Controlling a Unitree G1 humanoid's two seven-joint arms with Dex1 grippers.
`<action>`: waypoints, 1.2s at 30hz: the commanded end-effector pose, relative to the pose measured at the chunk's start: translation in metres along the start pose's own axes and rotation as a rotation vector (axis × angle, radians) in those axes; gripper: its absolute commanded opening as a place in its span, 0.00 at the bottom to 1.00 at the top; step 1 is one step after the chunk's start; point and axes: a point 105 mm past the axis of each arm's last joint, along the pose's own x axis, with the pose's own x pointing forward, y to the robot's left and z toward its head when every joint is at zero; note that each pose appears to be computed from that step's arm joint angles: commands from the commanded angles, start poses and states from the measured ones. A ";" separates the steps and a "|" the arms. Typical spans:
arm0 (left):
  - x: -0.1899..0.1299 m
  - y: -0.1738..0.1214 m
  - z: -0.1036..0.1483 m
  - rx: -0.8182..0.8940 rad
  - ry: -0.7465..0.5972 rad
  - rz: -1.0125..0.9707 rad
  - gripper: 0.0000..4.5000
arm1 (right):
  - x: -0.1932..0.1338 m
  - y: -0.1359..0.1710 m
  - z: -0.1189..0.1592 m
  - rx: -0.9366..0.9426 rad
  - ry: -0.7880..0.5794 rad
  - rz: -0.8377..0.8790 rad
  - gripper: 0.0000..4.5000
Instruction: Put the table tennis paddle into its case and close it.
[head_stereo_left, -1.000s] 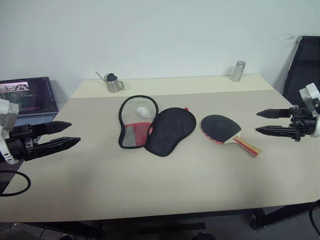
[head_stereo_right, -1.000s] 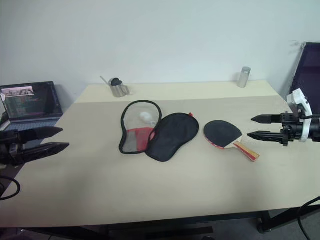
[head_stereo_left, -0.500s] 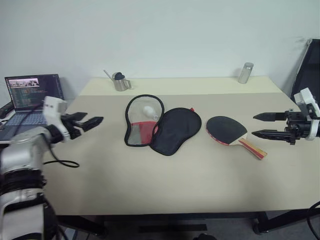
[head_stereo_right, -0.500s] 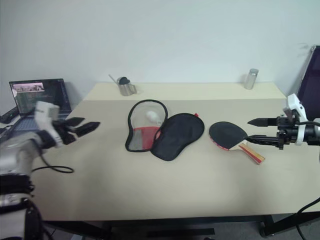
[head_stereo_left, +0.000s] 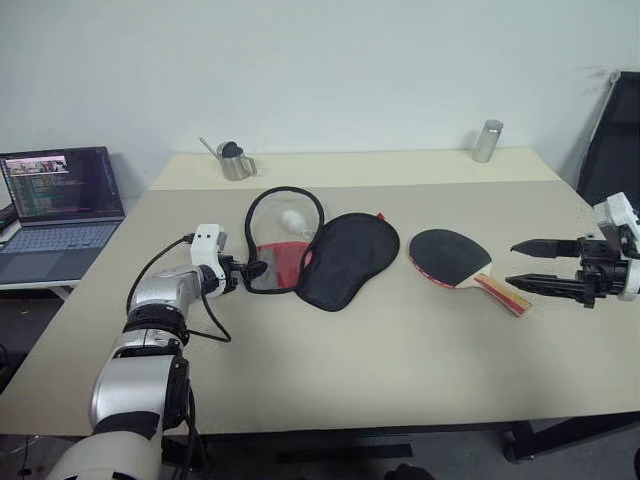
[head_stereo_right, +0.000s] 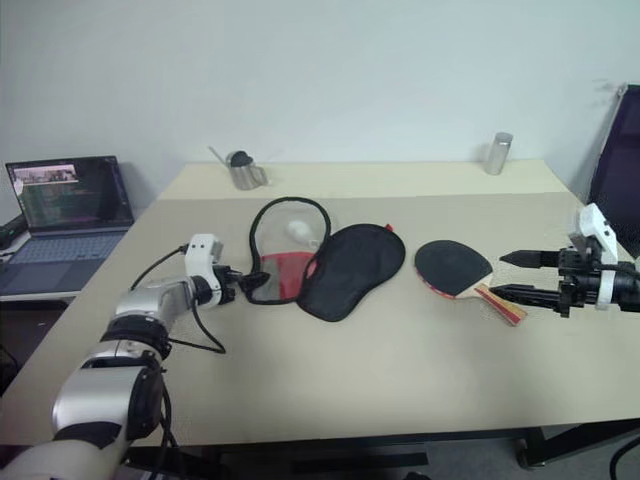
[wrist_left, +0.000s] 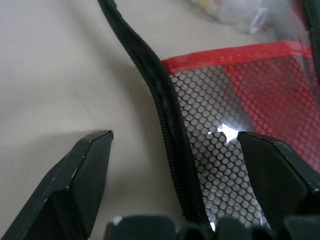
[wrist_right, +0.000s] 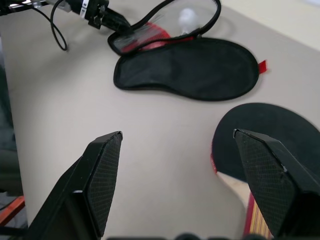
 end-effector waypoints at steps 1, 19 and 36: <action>0.005 -0.004 -0.008 0.000 0.026 0.004 0.97 | -0.008 0.002 0.014 -0.044 -0.022 -0.021 0.86; 0.009 -0.017 -0.015 -0.018 0.049 -0.049 0.38 | 0.004 0.000 0.019 -0.066 -0.041 -0.011 0.87; -0.007 -0.004 0.006 -0.043 -0.092 0.143 0.00 | 0.006 0.000 0.022 -0.082 -0.046 -0.002 0.87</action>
